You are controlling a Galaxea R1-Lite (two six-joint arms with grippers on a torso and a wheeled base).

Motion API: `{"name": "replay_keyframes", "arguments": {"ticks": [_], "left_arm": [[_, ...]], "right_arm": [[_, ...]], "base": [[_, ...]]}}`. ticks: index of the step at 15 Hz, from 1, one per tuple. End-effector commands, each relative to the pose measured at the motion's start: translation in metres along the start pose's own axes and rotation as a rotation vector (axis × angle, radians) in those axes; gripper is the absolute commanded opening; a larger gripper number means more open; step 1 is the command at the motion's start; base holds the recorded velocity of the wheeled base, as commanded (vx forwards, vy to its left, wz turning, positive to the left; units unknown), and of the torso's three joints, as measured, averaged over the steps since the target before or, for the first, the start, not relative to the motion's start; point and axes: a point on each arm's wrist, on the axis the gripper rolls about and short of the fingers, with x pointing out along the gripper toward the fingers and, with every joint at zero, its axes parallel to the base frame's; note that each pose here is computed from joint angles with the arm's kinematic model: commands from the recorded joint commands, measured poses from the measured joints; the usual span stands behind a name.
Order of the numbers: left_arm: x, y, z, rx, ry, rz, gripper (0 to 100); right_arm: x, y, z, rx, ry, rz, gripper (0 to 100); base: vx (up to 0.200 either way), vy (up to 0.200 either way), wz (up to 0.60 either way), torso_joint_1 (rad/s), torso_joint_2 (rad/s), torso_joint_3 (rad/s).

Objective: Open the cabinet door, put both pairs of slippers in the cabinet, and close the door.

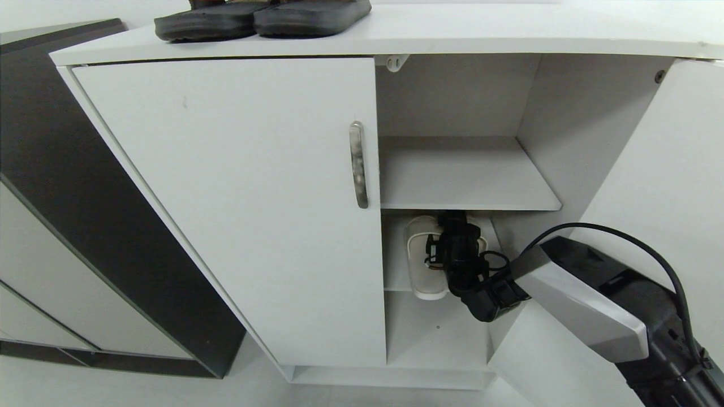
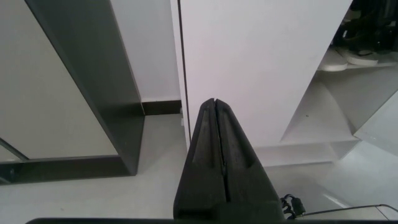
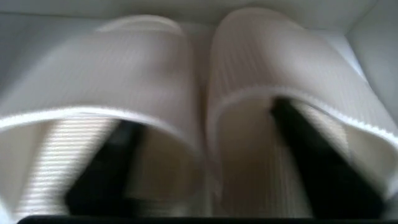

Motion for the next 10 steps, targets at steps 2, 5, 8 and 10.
{"name": "replay_keyframes", "arguments": {"ticks": [2, 5, 8, 10], "left_arm": [[0.0, 0.0, 0.0, 0.0, 0.001, 0.0, 0], [0.0, 0.0, 0.0, 0.0, 0.001, 0.0, 0], [0.0, 0.0, 0.0, 0.0, 0.0, 0.0, 0], [0.0, 0.0, 0.0, 0.0, 0.001, 0.0, 0]], "right_arm": [[-0.025, -0.001, 0.017, 0.007, -0.017, -0.03, 100], [-0.074, -0.002, 0.028, 0.001, -0.02, 0.022, 100], [-0.12, -0.014, 0.027, -0.012, -0.009, 0.07, 100], [-0.145, -0.02, 0.022, -0.022, -0.002, 0.098, 100]], "base": [[0.0, 0.0, 0.0, 0.0, 0.0, 0.0], [0.0, 0.0, 0.0, 0.0, 0.0, 0.0], [0.0, 0.0, 0.0, 0.0, 0.0, 0.0], [0.0, 0.0, 0.0, 0.0, 0.0, 0.0]]}}
